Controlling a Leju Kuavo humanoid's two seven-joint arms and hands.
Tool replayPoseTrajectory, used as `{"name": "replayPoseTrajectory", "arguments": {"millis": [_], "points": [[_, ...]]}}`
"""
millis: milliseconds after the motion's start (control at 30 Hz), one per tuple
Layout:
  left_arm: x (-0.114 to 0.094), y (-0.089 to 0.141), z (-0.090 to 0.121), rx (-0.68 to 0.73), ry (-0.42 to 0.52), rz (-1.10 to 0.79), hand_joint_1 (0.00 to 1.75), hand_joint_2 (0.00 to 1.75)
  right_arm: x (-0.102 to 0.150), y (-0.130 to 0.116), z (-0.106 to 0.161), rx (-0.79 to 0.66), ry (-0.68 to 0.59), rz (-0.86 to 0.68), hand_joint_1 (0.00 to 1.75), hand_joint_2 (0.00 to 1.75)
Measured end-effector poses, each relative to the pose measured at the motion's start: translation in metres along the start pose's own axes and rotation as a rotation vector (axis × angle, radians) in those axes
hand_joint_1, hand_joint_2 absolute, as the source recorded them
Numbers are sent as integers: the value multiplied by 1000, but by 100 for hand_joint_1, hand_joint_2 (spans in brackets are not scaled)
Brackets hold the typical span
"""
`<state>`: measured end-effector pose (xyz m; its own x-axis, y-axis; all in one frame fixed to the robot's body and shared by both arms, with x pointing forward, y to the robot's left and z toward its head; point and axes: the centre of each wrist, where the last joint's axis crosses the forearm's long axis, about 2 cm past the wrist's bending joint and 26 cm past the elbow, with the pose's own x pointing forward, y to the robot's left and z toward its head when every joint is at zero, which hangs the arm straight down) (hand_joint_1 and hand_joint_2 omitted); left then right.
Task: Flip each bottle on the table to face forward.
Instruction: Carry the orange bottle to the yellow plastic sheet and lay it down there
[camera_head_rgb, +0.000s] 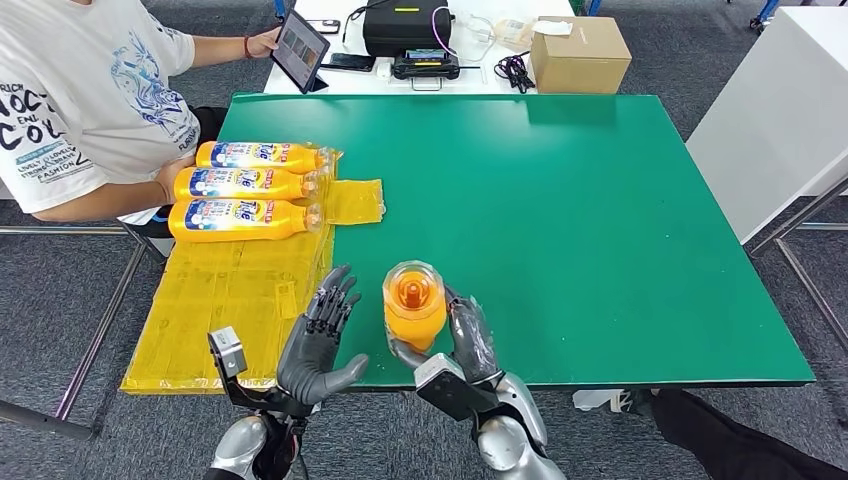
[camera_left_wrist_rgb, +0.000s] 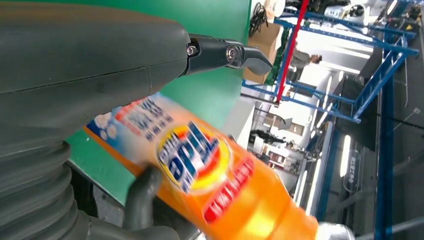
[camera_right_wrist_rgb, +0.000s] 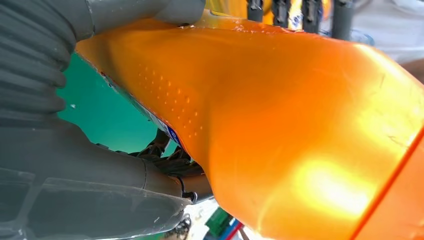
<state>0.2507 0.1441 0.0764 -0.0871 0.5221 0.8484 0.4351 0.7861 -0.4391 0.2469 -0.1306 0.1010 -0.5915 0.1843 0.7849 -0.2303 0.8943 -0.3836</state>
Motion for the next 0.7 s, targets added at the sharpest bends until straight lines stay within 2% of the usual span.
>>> {"name": "replayPoseTrajectory", "arguments": {"millis": [200,467,700], "points": [[-1,-2,0,-17,4,-3,0,175,-6,5,-3,31,27,4,175,175],[-1,-8,-3,-70,6,-176,0,175,-9,11,-15,66,49,-7,175,175],[-1,-9,-4,-81,4,-207,0,175,-9,15,-22,81,52,-13,175,175]]}}
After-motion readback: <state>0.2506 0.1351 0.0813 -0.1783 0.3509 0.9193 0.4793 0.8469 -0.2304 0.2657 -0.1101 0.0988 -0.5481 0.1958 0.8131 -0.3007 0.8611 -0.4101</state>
